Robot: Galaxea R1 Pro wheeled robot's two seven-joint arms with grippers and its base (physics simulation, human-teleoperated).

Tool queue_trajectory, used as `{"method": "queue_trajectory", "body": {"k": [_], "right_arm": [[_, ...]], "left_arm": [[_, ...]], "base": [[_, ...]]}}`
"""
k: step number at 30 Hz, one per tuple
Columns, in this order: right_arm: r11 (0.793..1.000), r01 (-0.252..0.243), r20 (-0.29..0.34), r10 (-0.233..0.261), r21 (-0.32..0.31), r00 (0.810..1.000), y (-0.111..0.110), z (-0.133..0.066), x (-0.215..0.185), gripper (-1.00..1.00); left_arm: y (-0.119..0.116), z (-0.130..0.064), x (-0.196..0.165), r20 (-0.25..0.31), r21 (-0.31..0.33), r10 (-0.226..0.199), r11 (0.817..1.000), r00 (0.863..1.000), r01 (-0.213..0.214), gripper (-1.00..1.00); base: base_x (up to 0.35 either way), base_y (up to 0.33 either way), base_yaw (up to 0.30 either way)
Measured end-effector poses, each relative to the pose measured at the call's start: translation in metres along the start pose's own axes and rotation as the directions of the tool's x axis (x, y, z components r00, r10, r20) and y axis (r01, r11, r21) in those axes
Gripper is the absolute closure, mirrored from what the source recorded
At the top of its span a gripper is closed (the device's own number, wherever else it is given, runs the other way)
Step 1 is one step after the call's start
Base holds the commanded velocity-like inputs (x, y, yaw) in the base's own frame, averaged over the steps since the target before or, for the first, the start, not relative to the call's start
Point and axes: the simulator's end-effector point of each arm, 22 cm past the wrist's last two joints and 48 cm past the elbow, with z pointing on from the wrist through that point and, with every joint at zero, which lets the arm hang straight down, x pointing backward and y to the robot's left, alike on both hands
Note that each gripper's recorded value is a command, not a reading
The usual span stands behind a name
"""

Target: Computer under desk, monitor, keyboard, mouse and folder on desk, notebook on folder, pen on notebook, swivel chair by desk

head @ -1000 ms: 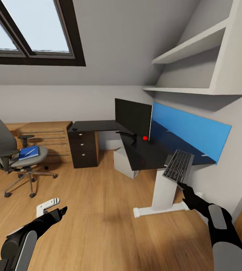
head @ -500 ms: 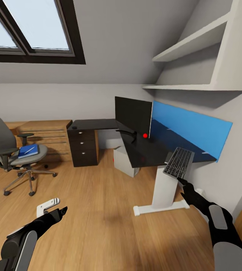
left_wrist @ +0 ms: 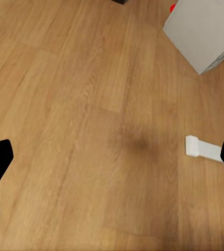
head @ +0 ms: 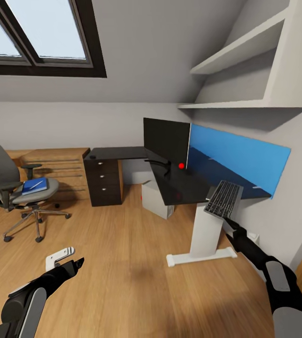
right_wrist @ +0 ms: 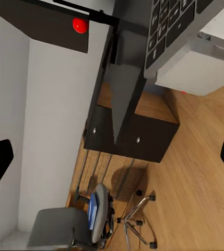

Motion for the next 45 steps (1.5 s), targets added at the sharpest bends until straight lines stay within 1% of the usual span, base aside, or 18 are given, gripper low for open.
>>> {"method": "queue_trajectory", "body": {"k": [6, 15, 17, 20, 26, 27, 29, 30, 31, 33, 34, 35, 38, 39, 45], "right_arm": [[1.000, -0.004, -0.003, 0.004, -0.022, 1.000, -0.009, -0.002, 0.004, -1.00], [1.000, 0.007, 0.006, -0.007, -0.021, 1.000, -0.028, -0.007, 0.002, -1.00], [1.000, 0.016, 0.017, -0.016, -0.018, 1.000, -0.032, -0.008, -0.002, -1.00], [0.999, 0.043, 0.061, -0.043, -0.004, 0.997, -0.043, -0.012, -0.014, -1.00], [0.997, 0.076, 0.121, -0.077, 0.009, 0.990, -0.058, -0.015, -0.024, -1.00], [0.996, 0.089, 0.143, -0.090, 0.012, 0.986, -0.060, -0.015, -0.028, -1.00], [0.990, 0.136, 0.225, -0.137, 0.022, 0.965, -0.062, -0.018, -0.043, -1.00], [0.989, 0.147, 0.246, -0.149, 0.026, 0.958, -0.064, -0.019, -0.046, -1.00], [0.985, 0.170, 0.290, -0.173, 0.034, 0.941, -0.064, -0.022, -0.054, -1.00], [0.981, 0.190, 0.331, -0.193, 0.041, 0.924, -0.067, -0.024, -0.060, -1.00], [0.979, 0.200, 0.359, -0.204, 0.048, 0.911, -0.068, -0.025, -0.061, -1.00], [0.978, 0.202, 0.370, -0.206, 0.050, 0.906, -0.070, -0.025, -0.060, -1.00], [0.980, 0.193, 0.394, -0.200, 0.057, 0.897, -0.077, -0.023, -0.051, -1.00], [0.982, 0.177, 0.397, -0.187, 0.061, 0.898, -0.081, -0.020, -0.041, -1.00], [0.985, 0.161, 0.399, -0.172, 0.062, 0.901, -0.094, -0.018, -0.028, -1.00]], "left_arm": [[0.004, 0.006, 0.010, 0.000, 0.000, 0.000, 1.000, 1.000, 0.000, -1.00], [0.010, 0.014, 0.025, 0.000, 0.000, 0.000, 1.000, 1.000, 0.000, -1.00], [0.011, 0.016, 0.028, 0.001, 0.000, 0.000, 1.000, 1.000, 0.000, -1.00], [0.014, 0.019, 0.033, 0.001, 0.000, 0.000, 1.000, 1.000, 0.000, -1.00], [0.018, 0.024, 0.044, 0.001, 0.000, 0.000, 1.000, 1.000, 0.000, -1.00], [0.018, 0.025, 0.046, 0.001, 0.000, 0.000, 1.000, 1.000, 0.000, -1.00], [0.020, 0.027, 0.049, 0.001, 0.000, 0.000, 1.000, 1.000, 0.000, -1.00], [0.021, 0.028, 0.051, 0.001, 0.000, 0.000, 1.000, 1.000, 0.000, -1.00], [0.022, 0.029, 0.053, -0.001, 0.000, 0.000, 1.000, 1.000, 0.000, -1.00], [0.023, 0.031, 0.058, -0.003, -0.001, -0.001, 1.000, 1.000, 0.001, -1.00], [0.024, 0.033, 0.061, -0.005, -0.001, -0.001, 1.000, 1.000, 0.001, -1.00], [0.025, 0.034, 0.063, -0.006, -0.002, -0.001, 1.000, 1.000, 0.001, -1.00], [0.028, 0.037, 0.069, -0.008, -0.003, -0.001, 1.000, 1.000, 0.001, -1.00], [0.029, 0.038, 0.071, -0.009, -0.003, -0.001, 1.000, 1.000, 0.001, -1.00], [0.033, 0.043, 0.082, -0.009, -0.003, -0.001, 1.000, 1.000, 0.001, -1.00]], "base": [[0.000, 0.000, 0.000], [0.000, 0.000, 0.000], [0.000, 0.000, 0.000], [0.000, 0.000, 0.000], [0.000, 0.000, 0.000], [0.000, 0.000, 0.000], [0.000, 0.000, 0.000], [0.000, 0.000, 0.000], [0.000, 0.000, 0.000], [0.000, 0.000, 0.000], [0.000, 0.000, 0.000], [0.000, 0.000, 0.000], [0.000, 0.000, 0.000], [0.000, 0.000, 0.000], [0.000, 0.000, 0.000]]}}
